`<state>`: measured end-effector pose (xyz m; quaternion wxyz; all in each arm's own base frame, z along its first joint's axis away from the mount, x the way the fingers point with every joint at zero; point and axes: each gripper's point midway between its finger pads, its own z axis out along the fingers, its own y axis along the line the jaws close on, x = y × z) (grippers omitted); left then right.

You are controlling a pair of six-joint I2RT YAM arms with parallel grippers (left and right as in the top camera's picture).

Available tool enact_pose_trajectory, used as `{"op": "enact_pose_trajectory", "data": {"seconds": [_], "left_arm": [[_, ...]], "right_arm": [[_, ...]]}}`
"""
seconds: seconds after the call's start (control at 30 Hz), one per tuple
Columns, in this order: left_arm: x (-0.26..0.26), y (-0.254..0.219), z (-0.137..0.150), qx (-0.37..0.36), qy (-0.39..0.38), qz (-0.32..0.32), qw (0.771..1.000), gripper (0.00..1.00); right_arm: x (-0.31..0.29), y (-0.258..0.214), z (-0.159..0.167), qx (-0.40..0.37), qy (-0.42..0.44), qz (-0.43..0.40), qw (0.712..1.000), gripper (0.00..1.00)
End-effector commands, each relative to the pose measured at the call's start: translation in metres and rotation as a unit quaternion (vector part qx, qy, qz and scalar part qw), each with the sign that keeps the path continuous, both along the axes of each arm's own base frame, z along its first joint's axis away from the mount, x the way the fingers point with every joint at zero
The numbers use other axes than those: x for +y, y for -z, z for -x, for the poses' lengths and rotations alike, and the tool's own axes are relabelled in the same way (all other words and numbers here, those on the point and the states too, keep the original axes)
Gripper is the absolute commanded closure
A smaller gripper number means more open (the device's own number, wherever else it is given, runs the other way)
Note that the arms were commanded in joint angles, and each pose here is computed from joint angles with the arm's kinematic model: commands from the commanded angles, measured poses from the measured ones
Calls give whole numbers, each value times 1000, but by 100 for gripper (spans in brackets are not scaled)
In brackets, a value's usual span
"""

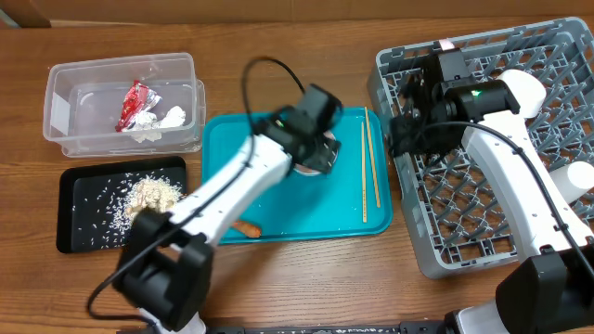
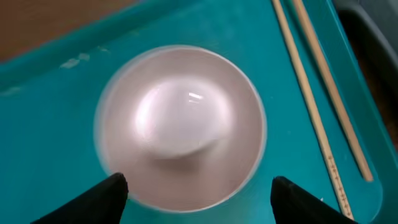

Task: Sort waste into correct bins and load items into the dishwasher
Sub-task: 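Hand the bowl from the left gripper to the right gripper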

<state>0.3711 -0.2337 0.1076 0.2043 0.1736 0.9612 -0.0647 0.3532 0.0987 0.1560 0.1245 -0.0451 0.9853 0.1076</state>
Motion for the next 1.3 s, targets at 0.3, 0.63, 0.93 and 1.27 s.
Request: {"op": "enact_pose_trajectory", "data": {"seconds": [0.3,0.63,0.93,1.27], "left_arm": [[171,-120,-16,-27,-240,96,966,15],[212,-114,-8,8,-291,125,948,15],[212,-114,-8,7,-291,125,949,14],[212,-114,-9,6,-290,124,949,14]], "right_arm": [[82,11,-29,-37,-63,-88,993,41],[94,95,-32,30,-36,-11,999,46],[99,135,-23,90,-16,-20,996,74],[81,72,-39,49,13,-10,999,96]]}}
